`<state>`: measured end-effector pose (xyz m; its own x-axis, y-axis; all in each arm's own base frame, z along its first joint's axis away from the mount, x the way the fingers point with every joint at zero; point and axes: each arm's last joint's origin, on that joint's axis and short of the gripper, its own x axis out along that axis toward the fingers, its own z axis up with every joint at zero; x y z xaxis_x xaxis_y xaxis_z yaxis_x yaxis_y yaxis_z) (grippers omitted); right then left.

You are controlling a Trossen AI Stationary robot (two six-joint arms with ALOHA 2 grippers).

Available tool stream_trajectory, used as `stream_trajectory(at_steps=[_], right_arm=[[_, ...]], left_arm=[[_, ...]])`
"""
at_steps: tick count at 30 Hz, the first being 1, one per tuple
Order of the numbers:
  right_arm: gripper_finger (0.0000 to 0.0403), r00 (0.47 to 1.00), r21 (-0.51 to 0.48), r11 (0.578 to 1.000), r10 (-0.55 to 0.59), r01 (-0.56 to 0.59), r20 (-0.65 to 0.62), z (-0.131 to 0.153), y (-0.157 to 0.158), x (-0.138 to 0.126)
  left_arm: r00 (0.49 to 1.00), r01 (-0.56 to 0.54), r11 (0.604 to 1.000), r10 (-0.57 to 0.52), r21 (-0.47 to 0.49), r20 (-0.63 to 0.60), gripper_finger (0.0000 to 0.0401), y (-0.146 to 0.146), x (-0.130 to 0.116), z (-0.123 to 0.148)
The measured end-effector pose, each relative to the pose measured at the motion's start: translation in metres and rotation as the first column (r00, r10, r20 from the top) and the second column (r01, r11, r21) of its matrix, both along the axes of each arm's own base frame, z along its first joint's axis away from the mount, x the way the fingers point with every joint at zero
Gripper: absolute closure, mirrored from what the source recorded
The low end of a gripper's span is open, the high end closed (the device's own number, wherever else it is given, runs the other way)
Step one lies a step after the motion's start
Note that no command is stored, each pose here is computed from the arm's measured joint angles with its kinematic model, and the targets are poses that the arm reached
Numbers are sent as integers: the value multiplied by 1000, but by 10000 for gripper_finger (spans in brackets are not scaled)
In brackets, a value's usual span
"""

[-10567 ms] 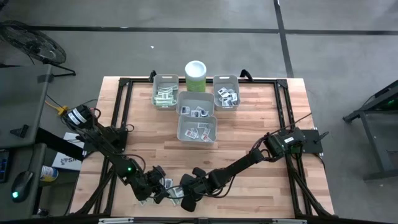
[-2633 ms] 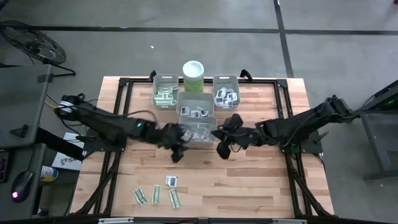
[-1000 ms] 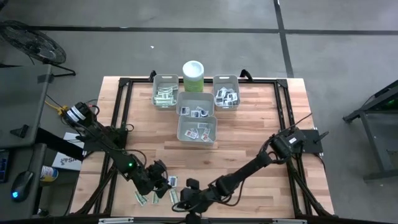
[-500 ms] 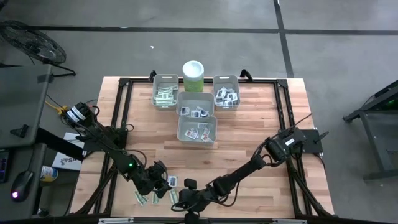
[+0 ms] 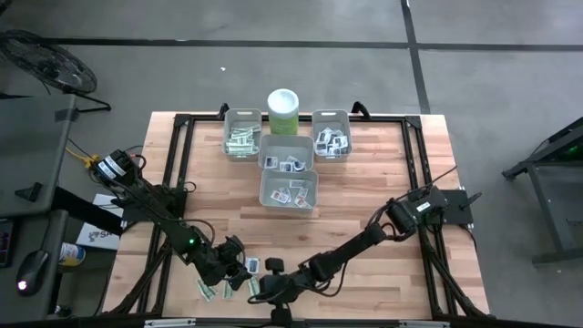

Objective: Pick & Place First Aid Supplies
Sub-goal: Put the right bandage pack into the left bin

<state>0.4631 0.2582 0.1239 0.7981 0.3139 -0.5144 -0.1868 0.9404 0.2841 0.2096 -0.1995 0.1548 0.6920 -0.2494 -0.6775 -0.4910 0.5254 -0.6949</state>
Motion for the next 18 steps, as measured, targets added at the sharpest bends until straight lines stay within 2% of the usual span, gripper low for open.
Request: stream_trajectory(at_steps=[11, 18], right_arm=[[403, 998, 10, 1000, 6, -5, -70, -23, 2, -2], [403, 991, -4, 1000, 9, -10, -135, -27, 0, -5]], left_arm=[[1000, -2, 1000, 2, -3, -1, 224, 0, 0, 0], [999, -21, 998, 19, -60, -32, 224, -1, 0, 0]])
